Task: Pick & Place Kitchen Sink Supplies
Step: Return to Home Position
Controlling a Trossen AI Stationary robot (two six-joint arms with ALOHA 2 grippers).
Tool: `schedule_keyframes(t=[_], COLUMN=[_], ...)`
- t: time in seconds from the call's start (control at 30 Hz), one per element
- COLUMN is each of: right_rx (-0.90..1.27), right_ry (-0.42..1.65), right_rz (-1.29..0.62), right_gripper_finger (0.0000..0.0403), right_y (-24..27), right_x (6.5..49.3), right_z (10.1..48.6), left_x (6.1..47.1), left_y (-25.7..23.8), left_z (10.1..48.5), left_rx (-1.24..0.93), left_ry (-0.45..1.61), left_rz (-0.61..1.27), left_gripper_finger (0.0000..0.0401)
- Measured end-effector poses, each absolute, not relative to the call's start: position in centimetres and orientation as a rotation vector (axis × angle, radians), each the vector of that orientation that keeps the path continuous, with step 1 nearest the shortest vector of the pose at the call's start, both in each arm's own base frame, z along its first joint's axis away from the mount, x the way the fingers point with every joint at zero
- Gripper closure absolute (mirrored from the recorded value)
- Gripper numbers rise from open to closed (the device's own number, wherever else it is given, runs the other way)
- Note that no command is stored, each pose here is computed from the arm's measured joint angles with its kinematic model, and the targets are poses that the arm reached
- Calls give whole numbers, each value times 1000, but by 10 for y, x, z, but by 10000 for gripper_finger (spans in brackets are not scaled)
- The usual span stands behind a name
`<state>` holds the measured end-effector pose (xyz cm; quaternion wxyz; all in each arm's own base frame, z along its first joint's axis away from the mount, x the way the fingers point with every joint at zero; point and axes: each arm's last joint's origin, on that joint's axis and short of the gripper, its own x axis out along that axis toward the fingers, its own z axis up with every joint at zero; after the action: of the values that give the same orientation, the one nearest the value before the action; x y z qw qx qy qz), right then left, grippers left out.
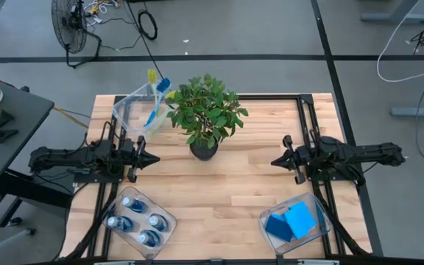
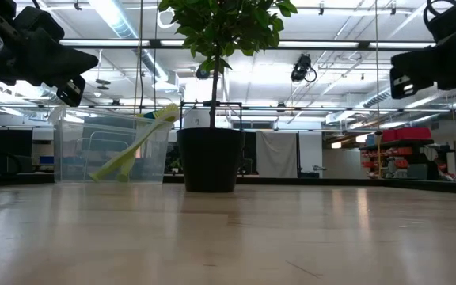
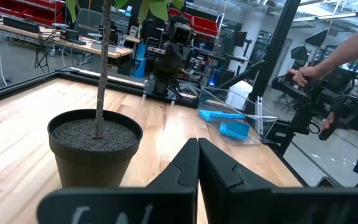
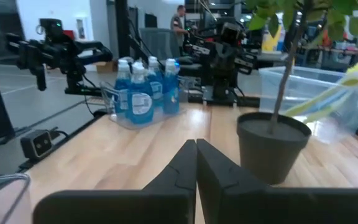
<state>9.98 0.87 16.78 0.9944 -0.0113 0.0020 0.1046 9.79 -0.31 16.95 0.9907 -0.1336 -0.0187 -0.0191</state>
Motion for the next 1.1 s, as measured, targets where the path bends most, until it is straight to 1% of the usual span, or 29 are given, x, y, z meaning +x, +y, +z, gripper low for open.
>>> schedule_keyframes(t=[0.3,1.1], right_rx=[-30,15], right_ry=[-57,-50], right_rz=[229,230], right_gripper_finger=[394,394], right_y=[10,10], right_x=[96,96], right_z=[173,173], left_x=[98,98], left_y=[-3,-3], left_z=[170,170], left_rx=[-268,-268], left_ry=[-38,-38], left_rz=[-38,-38], left_gripper_finger=[394,394])
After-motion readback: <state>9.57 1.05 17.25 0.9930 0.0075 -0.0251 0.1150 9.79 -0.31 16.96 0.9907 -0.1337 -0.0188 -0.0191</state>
